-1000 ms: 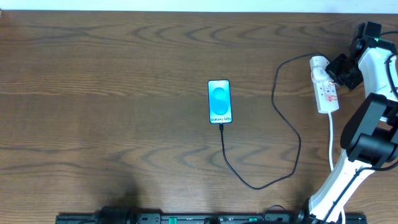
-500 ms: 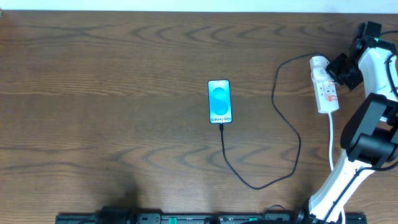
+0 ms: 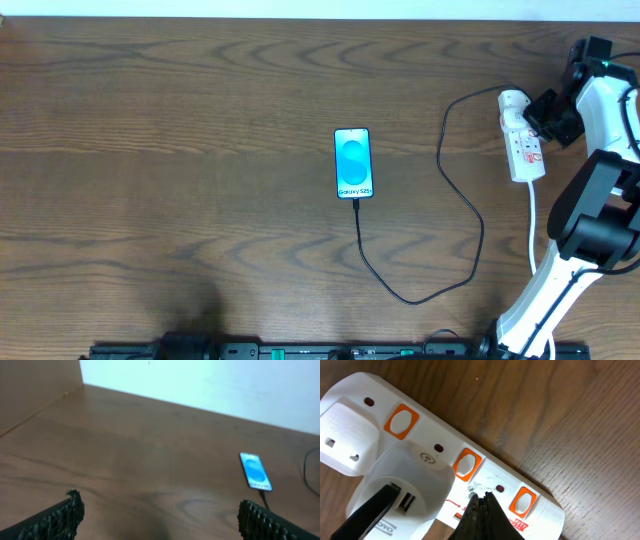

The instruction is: Plug charger to phone and switch on socket

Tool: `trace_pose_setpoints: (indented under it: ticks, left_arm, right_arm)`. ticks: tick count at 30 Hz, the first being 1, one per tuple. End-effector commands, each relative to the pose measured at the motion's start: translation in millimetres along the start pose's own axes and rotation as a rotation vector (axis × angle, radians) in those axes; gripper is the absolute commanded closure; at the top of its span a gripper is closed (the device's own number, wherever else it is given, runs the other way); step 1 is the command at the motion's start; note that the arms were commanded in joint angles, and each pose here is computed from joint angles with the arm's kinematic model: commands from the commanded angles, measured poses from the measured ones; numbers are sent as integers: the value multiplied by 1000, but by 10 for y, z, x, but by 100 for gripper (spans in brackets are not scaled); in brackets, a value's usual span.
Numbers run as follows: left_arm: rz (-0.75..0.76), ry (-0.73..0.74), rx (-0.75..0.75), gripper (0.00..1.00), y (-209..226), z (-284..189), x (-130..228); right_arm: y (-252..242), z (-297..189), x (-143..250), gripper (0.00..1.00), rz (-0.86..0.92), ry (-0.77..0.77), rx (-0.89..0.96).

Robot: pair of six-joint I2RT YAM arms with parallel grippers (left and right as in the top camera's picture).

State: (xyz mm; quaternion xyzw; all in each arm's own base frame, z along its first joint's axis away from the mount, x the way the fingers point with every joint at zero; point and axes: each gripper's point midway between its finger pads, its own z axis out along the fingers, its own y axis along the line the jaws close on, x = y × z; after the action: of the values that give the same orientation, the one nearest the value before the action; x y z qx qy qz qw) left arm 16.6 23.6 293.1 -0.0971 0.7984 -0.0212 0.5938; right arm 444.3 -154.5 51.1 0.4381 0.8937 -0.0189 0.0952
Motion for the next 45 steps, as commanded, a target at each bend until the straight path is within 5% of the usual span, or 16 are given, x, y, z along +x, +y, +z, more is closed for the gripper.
trace_pose_setpoints:
  ticks: [1, 21, 28, 45]
  left_arm:
    - [4, 57, -34, 0, 59, 5, 147]
    - [4, 60, -34, 0, 61, 4, 153]
    - [4, 60, -35, 0, 61, 3, 153]
    - [4, 60, -35, 0, 61, 3, 153]
  right_arm:
    - [-65, -107, -126, 99, 5, -45, 18]
    - [415, -463, 126, 99, -86, -11, -158]
    - [247, -525, -12, 99, -110, -124, -18]
    - [-133, -515, -372, 99, 8, -150, -39]
